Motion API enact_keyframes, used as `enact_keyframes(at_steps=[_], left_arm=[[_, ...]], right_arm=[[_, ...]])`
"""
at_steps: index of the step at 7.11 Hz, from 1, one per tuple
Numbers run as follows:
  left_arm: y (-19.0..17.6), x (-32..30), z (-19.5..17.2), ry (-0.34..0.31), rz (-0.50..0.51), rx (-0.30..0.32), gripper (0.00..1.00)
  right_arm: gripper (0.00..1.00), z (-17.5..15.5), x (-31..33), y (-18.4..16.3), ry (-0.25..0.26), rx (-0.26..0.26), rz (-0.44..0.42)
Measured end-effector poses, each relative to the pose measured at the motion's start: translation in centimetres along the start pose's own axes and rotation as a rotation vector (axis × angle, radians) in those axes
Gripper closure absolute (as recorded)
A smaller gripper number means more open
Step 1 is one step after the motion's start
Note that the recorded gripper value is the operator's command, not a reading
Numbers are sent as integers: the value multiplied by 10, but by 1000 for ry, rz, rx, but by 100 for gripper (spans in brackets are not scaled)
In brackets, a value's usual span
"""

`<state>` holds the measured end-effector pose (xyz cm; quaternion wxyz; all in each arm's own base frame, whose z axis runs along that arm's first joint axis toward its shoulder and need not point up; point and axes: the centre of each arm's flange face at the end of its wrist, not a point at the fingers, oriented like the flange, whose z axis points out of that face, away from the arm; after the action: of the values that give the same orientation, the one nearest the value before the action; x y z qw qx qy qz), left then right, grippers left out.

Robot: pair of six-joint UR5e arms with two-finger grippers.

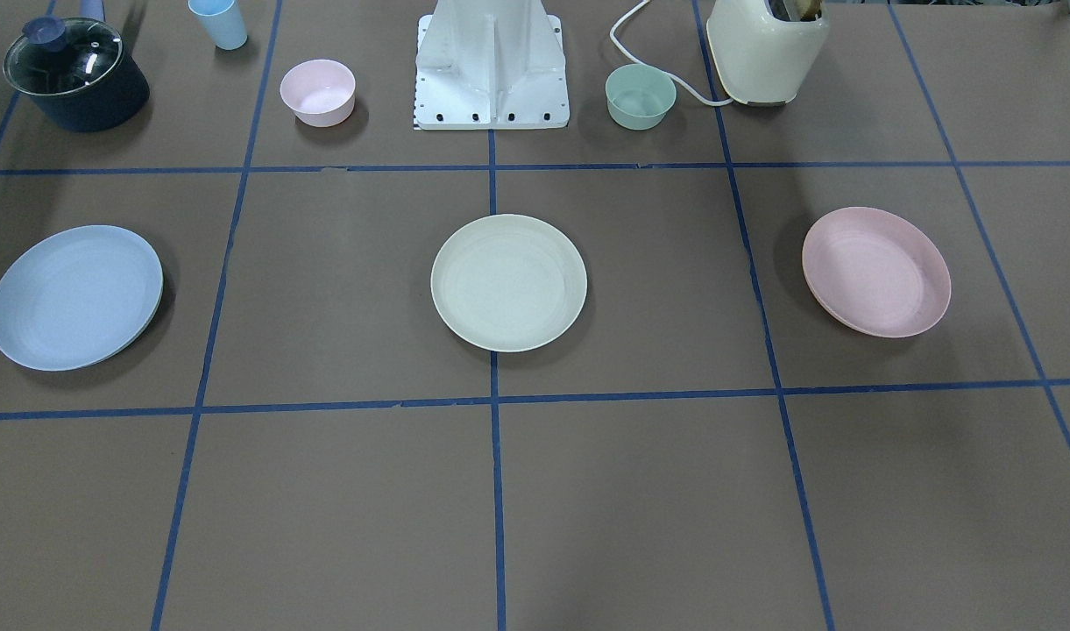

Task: Stack three plates with pink and blue
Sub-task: 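Move the left gripper toward the pink plate's rim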

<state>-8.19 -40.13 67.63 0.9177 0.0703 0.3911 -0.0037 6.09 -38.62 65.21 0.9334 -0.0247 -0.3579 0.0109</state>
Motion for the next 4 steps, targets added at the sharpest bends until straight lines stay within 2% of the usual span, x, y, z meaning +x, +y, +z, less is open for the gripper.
enact_keyframes(at_steps=[4], left_arm=[[2,-7,6,1,150,139,0]], right_arm=[[0,-8,-8,-5,-5,20,-18]])
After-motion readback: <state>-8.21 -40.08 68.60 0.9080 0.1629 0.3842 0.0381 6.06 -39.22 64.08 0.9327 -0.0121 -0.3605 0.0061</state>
